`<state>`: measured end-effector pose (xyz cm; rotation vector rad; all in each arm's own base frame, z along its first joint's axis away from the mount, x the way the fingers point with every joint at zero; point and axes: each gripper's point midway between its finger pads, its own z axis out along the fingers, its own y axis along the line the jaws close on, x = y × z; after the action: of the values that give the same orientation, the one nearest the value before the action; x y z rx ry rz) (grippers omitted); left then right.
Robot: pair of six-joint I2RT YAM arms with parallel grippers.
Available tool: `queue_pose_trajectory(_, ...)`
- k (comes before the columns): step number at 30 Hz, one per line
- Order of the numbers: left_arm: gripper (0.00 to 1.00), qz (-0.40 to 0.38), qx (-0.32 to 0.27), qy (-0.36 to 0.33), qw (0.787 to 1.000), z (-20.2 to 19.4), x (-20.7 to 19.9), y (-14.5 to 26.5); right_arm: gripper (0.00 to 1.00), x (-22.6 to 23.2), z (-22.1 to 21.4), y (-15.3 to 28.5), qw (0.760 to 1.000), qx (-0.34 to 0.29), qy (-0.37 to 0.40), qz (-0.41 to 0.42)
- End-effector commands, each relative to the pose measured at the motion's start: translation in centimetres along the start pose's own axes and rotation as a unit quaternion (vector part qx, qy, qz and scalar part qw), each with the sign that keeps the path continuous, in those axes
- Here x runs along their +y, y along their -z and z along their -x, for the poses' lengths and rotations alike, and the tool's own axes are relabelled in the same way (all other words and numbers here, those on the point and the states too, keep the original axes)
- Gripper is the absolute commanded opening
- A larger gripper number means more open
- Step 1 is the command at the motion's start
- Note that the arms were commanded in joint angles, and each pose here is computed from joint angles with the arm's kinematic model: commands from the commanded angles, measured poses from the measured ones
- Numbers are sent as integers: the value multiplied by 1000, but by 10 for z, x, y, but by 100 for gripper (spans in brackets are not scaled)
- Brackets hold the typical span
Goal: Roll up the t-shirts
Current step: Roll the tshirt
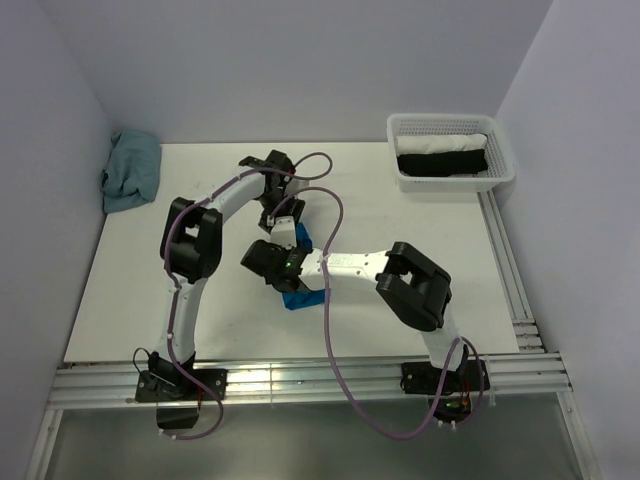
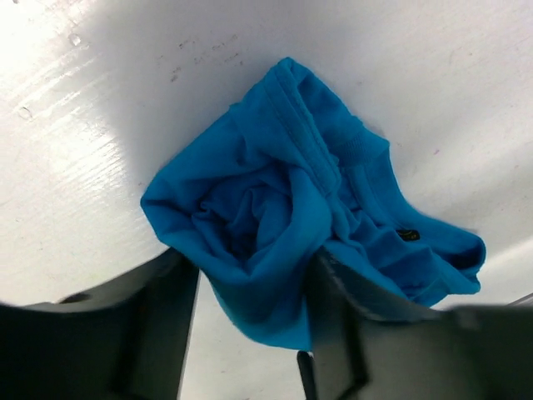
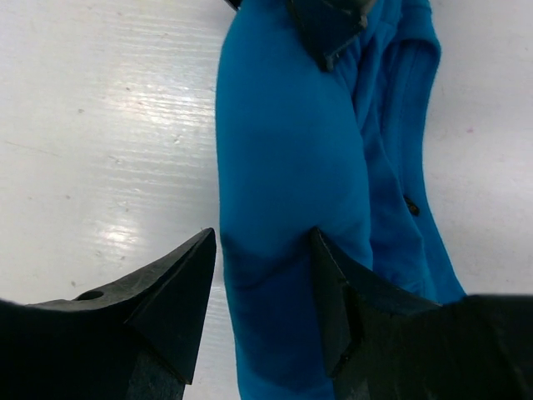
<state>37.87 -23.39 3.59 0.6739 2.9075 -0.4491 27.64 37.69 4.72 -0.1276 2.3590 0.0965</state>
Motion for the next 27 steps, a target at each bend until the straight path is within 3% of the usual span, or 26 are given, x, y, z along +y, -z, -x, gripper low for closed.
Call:
queue_pose_trajectory(1, 58, 4, -32, -22, 999, 23, 1, 5, 57, -28, -31, -6, 997, 37, 28, -63)
queue_pose_trajectory(5, 77, -15, -48, -26, 998, 35, -6, 18, 57, -41, -42, -6, 995, 47, 31, -85)
queue_pose_trajectory(14, 91, -68, -98, -64, 991, 52, -25, 61, 57, -50, -59, -10, 995, 62, 9, -71)
queue_pose_trajectory(20, 92, -117, -107, -64, 985, 39, -22, 76, 50, -46, -48, -9, 994, 65, -72, 45)
queue_pose_trajectory(24, 96, -163, -109, -63, 979, 28, -23, 74, 48, -33, -31, -6, 975, 59, -143, 158)
queue_pose_trajectory(27, 97, -182, -115, -63, 975, 22, -27, 65, 46, -37, -28, -6, 960, 68, -183, 199)
